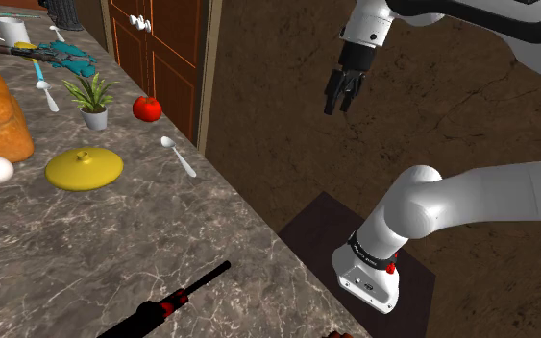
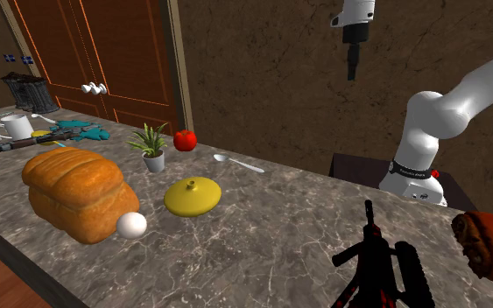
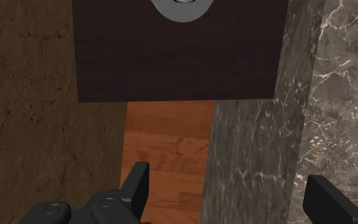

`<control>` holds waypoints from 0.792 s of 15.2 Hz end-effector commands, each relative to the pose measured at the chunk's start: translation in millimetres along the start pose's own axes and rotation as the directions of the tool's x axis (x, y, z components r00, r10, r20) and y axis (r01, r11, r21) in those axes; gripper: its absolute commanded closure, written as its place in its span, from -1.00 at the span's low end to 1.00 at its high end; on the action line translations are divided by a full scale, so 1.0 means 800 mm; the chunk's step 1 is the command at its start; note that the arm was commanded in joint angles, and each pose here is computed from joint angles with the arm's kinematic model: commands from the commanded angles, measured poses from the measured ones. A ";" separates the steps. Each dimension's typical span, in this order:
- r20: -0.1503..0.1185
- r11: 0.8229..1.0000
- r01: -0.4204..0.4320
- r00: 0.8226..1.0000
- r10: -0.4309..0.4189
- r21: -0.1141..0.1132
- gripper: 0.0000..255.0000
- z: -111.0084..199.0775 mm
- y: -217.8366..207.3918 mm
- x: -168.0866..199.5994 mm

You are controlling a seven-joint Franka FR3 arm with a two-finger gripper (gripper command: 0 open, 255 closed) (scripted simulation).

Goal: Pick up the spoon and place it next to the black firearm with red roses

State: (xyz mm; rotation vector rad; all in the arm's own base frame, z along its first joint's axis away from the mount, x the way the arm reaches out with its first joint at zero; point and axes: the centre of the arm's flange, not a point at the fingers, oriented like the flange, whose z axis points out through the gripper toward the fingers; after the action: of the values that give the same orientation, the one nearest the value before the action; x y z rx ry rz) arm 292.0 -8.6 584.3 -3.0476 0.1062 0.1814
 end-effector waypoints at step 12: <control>-0.084 0.997 -0.020 0.996 0.014 -0.073 -1.00 0.087 -0.122 0.102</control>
State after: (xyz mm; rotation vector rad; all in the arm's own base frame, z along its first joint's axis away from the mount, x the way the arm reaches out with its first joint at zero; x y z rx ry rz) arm 366.4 78.0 518.9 -3.1231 0.1307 0.0760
